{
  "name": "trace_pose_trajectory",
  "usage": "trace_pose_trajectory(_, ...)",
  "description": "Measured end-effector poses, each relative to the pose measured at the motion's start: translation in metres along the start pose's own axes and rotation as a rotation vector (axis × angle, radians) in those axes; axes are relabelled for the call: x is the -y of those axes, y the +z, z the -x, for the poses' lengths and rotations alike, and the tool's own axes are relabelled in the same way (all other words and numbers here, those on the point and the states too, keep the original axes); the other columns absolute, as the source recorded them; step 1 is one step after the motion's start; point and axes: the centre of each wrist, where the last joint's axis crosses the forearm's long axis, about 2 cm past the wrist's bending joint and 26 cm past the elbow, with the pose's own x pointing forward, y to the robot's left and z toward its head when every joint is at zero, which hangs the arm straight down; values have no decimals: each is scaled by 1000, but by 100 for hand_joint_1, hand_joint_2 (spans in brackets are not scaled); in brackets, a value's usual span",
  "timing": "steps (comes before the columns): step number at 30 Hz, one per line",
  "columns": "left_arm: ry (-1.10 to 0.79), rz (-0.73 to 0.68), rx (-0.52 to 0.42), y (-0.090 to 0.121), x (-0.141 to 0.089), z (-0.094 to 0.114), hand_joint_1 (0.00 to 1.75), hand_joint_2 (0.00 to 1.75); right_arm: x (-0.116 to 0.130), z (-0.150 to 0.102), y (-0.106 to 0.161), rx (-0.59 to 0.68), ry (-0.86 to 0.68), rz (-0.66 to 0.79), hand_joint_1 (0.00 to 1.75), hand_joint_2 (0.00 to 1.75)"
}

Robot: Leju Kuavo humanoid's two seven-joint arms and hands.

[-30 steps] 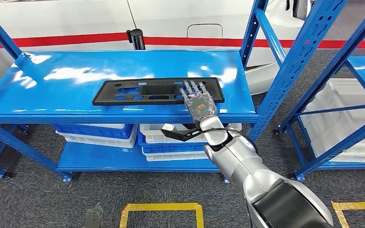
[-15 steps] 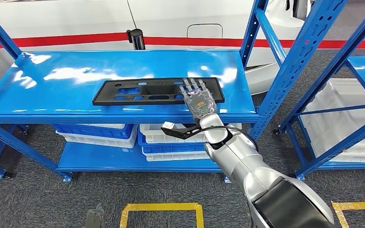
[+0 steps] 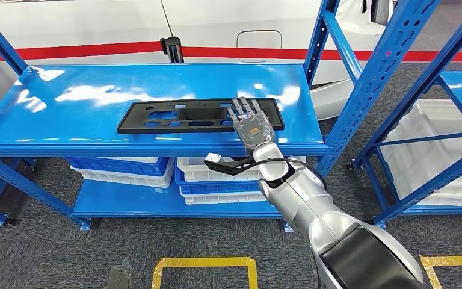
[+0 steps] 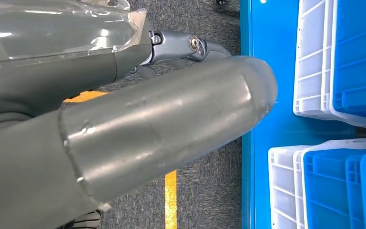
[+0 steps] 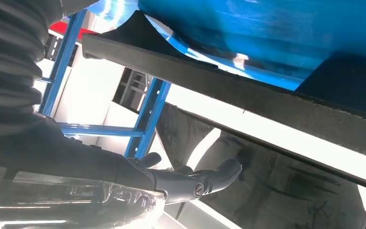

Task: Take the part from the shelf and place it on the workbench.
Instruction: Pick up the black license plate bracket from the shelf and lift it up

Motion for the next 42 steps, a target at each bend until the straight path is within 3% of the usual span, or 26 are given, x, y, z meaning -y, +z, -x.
trace_pose_trajectory(11, -9, 21, -63, 2, 1, 2, 0, 0, 0, -1, 0, -1, 1, -3, 0, 175)
trace_pose_trajectory(42, -38, 41, -66, -1, 2, 0, 0, 0, -4, 1, 2, -2, 19, -15, 0, 175)
